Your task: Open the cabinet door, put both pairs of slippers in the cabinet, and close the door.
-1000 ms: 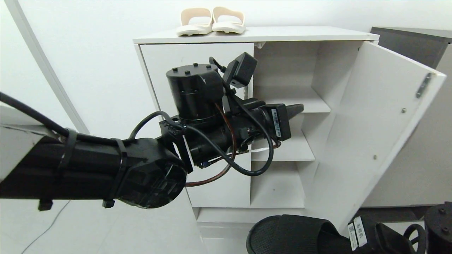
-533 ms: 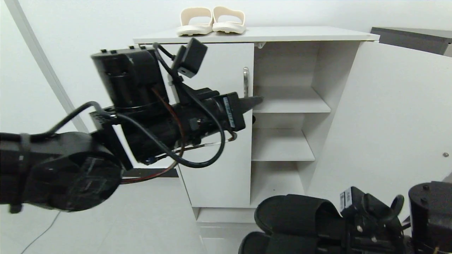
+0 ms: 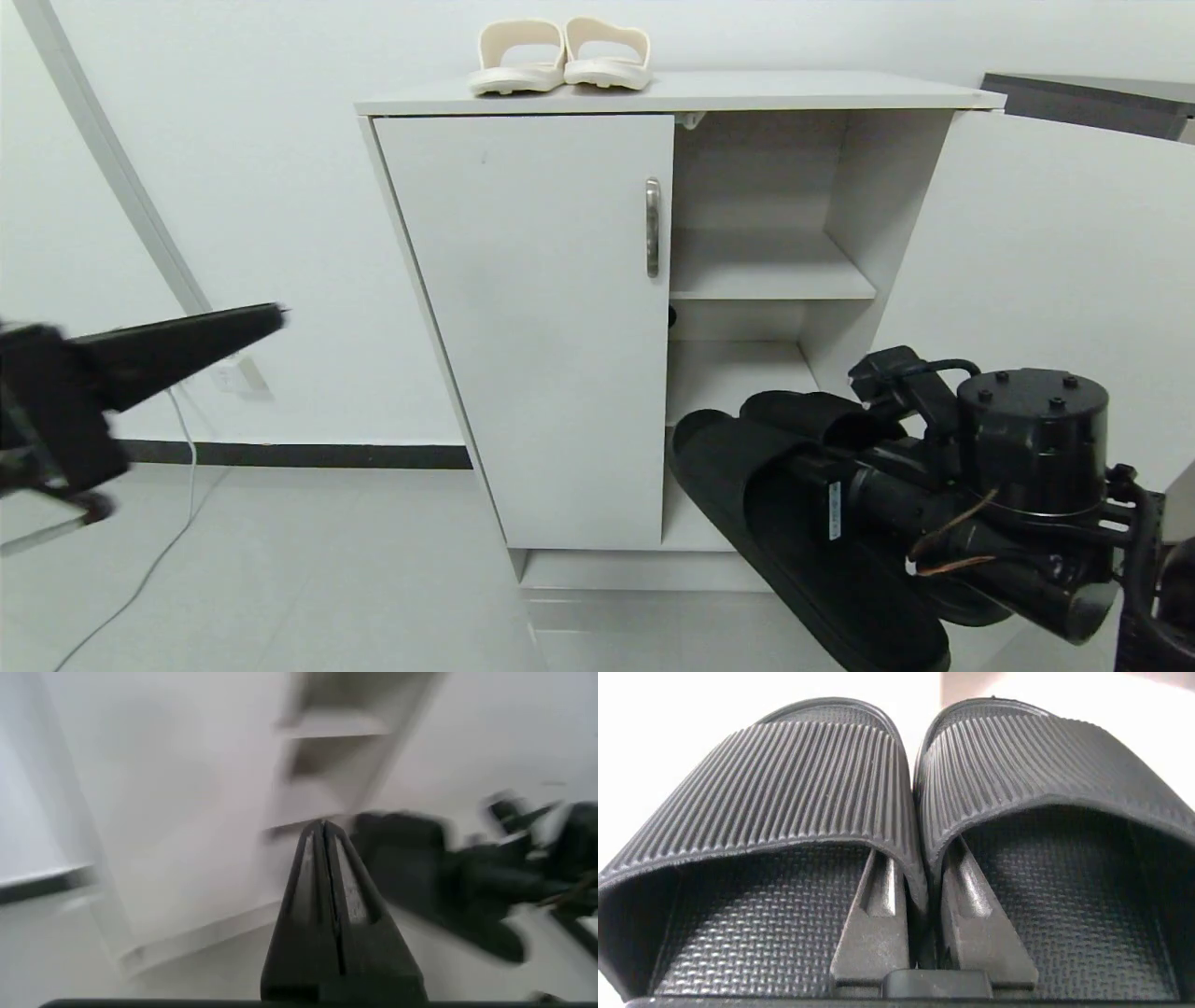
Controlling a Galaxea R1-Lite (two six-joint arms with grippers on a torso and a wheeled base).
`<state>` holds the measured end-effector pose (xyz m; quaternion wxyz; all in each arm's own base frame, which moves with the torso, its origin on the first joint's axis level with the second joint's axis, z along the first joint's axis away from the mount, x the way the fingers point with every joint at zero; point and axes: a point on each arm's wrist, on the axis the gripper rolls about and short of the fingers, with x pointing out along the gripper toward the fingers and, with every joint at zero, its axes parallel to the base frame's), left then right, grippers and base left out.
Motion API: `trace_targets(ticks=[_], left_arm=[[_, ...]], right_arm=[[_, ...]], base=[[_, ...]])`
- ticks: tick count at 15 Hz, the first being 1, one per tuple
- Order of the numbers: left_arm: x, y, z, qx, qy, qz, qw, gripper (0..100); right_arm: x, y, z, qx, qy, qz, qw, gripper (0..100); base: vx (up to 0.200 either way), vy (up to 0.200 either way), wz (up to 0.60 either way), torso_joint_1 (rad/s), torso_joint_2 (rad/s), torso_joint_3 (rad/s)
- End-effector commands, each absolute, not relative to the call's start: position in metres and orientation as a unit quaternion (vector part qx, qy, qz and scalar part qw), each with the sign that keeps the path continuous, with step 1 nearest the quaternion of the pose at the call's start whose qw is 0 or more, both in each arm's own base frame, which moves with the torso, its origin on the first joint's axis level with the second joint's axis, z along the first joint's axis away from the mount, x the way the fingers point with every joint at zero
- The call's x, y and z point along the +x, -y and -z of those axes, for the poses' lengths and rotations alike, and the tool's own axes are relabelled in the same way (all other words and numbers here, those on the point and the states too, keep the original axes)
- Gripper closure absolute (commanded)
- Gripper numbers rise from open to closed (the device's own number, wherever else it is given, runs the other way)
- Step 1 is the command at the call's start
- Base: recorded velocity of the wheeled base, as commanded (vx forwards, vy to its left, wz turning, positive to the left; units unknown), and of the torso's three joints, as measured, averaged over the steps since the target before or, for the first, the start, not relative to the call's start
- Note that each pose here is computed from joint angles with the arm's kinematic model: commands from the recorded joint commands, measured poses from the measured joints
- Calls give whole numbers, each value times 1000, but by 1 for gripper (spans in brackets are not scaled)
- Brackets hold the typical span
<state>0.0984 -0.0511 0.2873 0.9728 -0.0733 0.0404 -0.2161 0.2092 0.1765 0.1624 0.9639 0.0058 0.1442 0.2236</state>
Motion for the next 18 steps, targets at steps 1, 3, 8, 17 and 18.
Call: trace_targets(ticks=[1,3,8,17,18], left_arm=[[20,1,-256,-51,4,47,998,100],[-5,-7,-209,-40,7,-52,998,100],[-27,-8,-107,1,-9,-125,992,100],[-23,1,-78,13,10,25,1000,100],[-23,1,-75,15,0,18,1000,100]], right_arm=[[218,-184,-156,0,-152,-212,966,100],[220,-184,-151,-7,-156,-192,969,100],[221,-186,-147,-13,-160,-179,971,100],[215,-192,-140,-24,-170,-192,966,100],[214,-193,-139,-24,-171,-195,965,100]], base=[[0,0,0,0,0,0],[0,0,0,0,0,0],[0,0,0,0,0,0],[0,0,0,0,0,0],[0,0,0,0,0,0]])
